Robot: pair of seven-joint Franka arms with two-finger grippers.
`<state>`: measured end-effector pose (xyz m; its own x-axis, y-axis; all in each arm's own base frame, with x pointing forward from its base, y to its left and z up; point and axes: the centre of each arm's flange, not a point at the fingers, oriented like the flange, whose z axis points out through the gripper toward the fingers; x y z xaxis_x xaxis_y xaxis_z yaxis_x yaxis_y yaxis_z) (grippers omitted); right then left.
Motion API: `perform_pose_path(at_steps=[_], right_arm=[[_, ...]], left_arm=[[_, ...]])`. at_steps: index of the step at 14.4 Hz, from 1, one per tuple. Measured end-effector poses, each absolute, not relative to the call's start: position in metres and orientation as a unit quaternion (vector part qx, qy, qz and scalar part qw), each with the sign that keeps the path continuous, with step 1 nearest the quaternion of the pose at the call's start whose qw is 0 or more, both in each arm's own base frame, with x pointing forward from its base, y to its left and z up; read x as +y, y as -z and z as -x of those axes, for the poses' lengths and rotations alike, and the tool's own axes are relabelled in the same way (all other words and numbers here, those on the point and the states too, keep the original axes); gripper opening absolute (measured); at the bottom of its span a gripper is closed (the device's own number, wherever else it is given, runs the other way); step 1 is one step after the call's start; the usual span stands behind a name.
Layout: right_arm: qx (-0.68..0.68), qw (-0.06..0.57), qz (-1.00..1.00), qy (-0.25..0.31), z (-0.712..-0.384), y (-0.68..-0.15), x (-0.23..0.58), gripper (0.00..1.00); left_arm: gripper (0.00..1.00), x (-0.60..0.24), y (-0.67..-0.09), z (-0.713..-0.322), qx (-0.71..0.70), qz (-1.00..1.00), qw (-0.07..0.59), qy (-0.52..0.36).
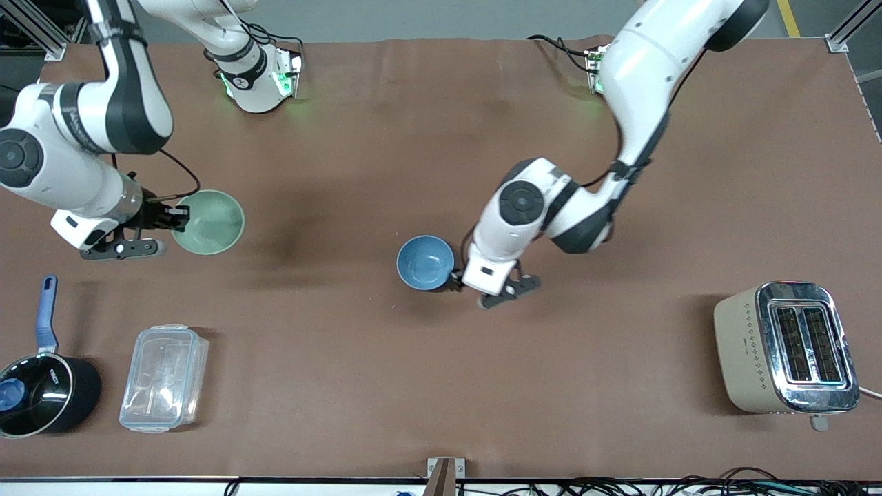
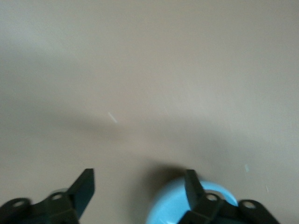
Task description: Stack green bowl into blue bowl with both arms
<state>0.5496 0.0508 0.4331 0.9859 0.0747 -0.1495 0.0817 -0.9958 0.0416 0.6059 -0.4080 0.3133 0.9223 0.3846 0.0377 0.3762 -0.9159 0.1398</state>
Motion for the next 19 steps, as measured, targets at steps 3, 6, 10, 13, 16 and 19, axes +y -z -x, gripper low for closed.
perform_pose_path(at_steps=[3, 6, 10, 13, 16, 19], right_arm=[[0.005, 0.011, -0.998, 0.066, -0.542, -0.45, 0.156, 0.05], [-0.048, -0.001, -0.997, 0.067, -0.537, -0.434, 0.257, 0.05], [-0.107, -0.027, -0.992, 0.06, -0.544, -0.387, 0.361, 0.05], [-0.128, -0.028, -0.99, 0.049, -0.531, -0.337, 0.423, 0.05], [-0.137, -0.014, -0.989, 0.044, -0.534, -0.303, 0.435, 0.05], [-0.139, -0.018, -0.989, 0.037, -0.54, -0.296, 0.434, 0.05]], left_arm=[[1.0, -0.32, -0.382, -0.641, 0.164, -0.985, 0.021, -0.04], [1.0, -0.231, -0.431, -0.659, 0.126, -0.991, -0.012, -0.035], [1.0, -0.141, -0.491, -0.661, 0.099, -0.994, -0.034, -0.04], [1.0, -0.108, -0.544, -0.64, 0.073, -0.995, -0.053, -0.041], [1.0, -0.096, -0.591, -0.612, 0.038, -0.997, -0.052, -0.035], [1.0, -0.08, -0.626, -0.59, 0.023, -0.999, -0.033, -0.036]])
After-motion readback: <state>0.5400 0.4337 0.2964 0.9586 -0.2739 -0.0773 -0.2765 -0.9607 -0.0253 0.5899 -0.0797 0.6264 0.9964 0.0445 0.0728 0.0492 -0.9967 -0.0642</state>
